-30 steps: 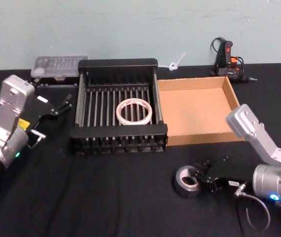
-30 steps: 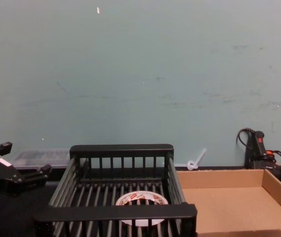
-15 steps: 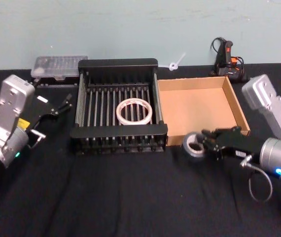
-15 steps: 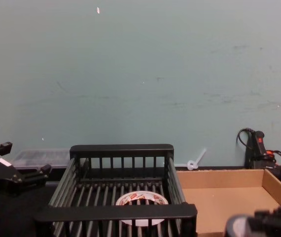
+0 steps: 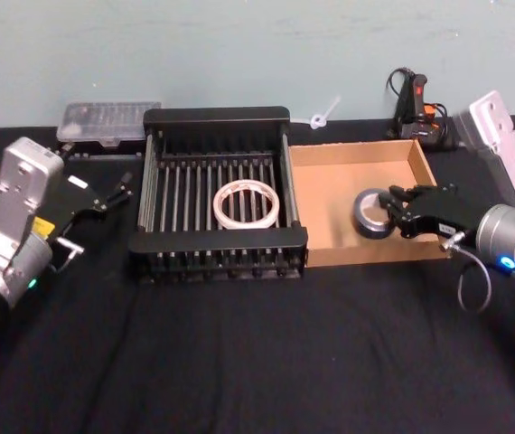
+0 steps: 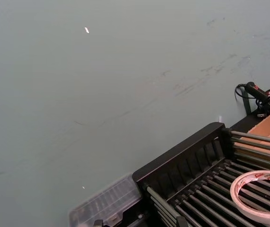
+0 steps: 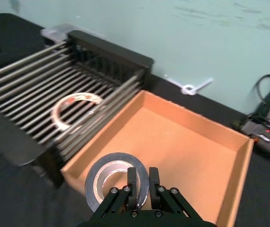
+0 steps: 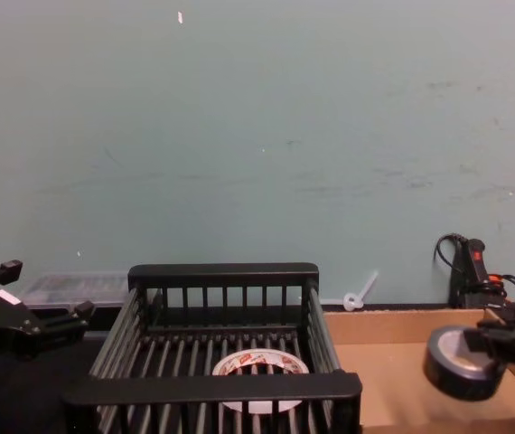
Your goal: Pick up the white tape and place it into the black box , Pick up the silver tape and place it into the brown box.
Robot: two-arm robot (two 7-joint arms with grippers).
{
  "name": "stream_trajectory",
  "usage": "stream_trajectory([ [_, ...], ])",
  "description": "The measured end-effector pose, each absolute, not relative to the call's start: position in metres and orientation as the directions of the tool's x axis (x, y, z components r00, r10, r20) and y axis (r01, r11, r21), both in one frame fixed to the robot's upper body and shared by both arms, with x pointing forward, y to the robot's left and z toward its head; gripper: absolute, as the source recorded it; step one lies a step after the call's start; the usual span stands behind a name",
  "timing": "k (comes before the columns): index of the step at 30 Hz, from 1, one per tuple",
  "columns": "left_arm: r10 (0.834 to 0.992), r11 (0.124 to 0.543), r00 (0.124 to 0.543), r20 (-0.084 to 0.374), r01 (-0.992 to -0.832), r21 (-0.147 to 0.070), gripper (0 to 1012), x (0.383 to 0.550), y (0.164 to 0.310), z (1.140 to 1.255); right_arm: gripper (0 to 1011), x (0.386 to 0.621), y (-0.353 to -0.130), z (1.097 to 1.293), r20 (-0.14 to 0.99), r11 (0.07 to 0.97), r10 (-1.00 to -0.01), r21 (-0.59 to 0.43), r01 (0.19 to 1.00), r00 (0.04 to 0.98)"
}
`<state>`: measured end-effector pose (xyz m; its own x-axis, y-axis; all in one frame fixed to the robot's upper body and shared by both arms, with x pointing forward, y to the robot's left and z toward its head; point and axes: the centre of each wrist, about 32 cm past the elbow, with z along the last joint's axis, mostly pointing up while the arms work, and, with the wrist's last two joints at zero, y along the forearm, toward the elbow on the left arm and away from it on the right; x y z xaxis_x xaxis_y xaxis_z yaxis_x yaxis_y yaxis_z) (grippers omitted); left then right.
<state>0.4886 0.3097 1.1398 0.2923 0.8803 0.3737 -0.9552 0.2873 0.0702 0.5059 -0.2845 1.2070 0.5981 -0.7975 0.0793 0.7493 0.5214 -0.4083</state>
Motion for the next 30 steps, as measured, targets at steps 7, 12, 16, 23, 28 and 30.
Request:
stream_trajectory([
  [7,0.880,0.287,0.292,0.374,-0.955,0.070,1002,0.489,0.310,1.140,157,0.533,-0.286,1.201,0.095,0.475,-0.826,-0.416,0.776,0.556],
  [12,0.880,0.287,0.292,0.374,-0.955,0.070,1001,0.489,0.310,1.140,157,0.549,-0.285,1.195,0.101,0.454,-0.836,-0.426,0.782,0.540],
  [16,0.880,0.287,0.292,0.374,-0.955,0.070,1001,0.489,0.310,1.140,157,0.559,-0.284,1.191,0.101,0.447,-0.839,-0.434,0.782,0.535],
  [23,0.880,0.287,0.292,0.374,-0.955,0.070,1001,0.489,0.310,1.140,157,0.569,-0.281,1.186,0.100,0.442,-0.840,-0.441,0.781,0.533],
  [28,0.880,0.287,0.292,0.374,-0.955,0.070,1001,0.489,0.310,1.140,157,0.569,-0.281,1.186,0.102,0.442,-0.840,-0.440,0.781,0.533],
  [30,0.880,0.287,0.292,0.374,-0.955,0.070,1001,0.489,0.310,1.140,157,0.569,-0.281,1.186,0.102,0.442,-0.840,-0.440,0.781,0.533],
])
